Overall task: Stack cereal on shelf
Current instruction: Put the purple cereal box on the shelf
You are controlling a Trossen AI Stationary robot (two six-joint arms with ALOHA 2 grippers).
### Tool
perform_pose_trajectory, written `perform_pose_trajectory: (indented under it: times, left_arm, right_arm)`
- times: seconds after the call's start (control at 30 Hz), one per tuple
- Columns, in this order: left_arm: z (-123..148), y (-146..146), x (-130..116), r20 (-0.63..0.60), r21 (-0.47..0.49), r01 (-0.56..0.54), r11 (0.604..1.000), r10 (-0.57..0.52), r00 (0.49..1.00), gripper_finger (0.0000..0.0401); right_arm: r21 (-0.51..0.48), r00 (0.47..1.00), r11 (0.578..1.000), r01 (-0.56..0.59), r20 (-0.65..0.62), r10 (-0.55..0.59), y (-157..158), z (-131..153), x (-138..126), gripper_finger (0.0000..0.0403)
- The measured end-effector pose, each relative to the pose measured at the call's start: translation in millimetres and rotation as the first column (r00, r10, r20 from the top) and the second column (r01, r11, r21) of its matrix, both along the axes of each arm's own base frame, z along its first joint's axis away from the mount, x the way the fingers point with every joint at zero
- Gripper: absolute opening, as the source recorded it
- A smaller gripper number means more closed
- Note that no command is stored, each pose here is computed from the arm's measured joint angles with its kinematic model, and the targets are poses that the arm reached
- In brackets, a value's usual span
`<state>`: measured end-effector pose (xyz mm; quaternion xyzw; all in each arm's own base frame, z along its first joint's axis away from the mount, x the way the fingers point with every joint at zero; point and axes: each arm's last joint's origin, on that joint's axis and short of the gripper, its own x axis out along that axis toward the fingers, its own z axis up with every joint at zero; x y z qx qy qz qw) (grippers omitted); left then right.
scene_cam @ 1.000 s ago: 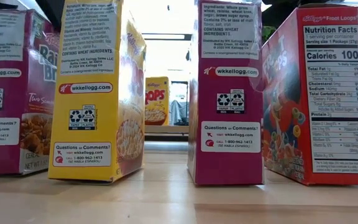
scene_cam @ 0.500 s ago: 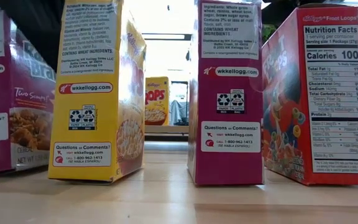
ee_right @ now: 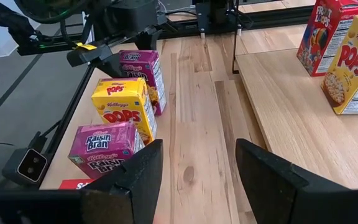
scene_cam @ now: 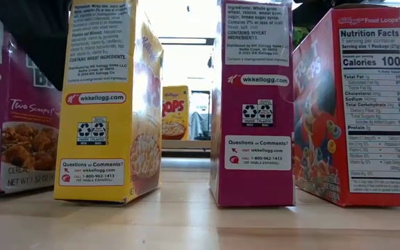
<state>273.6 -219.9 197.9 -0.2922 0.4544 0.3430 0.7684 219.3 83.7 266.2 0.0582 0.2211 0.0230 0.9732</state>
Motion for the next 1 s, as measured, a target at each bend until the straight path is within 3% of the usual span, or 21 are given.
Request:
perform_pose_trajectory:
  times: [0.23, 0.53, 0.7, 0.83, 1.0]
  left_arm:
    - [0, -3, -3, -0.010, 0.000, 0.017, 1.000, -0.017, 1.000, 0.0288]
    - [12, 1, -11, -0.047, 0.005, 0.073, 0.997, -0.073, 0.996, 0.0177]
    - [41, 16, -23, -0.009, 0.081, 0.108, 0.991, -0.108, 0.994, 0.0132]
    - [73, 41, -34, 0.031, 0.173, 0.134, 0.976, -0.141, 0.990, 0.0121]
    - [116, 86, -41, 0.107, 0.385, 0.158, 0.909, -0.214, 0.971, 0.0123]
  right_arm:
    - [-0.011, 1.000, 1.000, 0.023, 0.004, -0.023, -1, 0, 0, 0.0195]
    - [-0.017, 0.999, 0.999, 0.038, 0.008, -0.038, -1, 0, 0, 0.0195]
    - [-0.016, 0.999, 0.999, 0.038, 0.010, -0.038, -1, 0, 0, 0.0195]
    - [-0.016, 0.999, 0.999, 0.038, 0.013, -0.038, -1, 1, 0, 0.0195]
    - [-0.038, 0.999, 0.999, 0.033, 0.021, -0.032, -1, 1, 1, 0.0195]
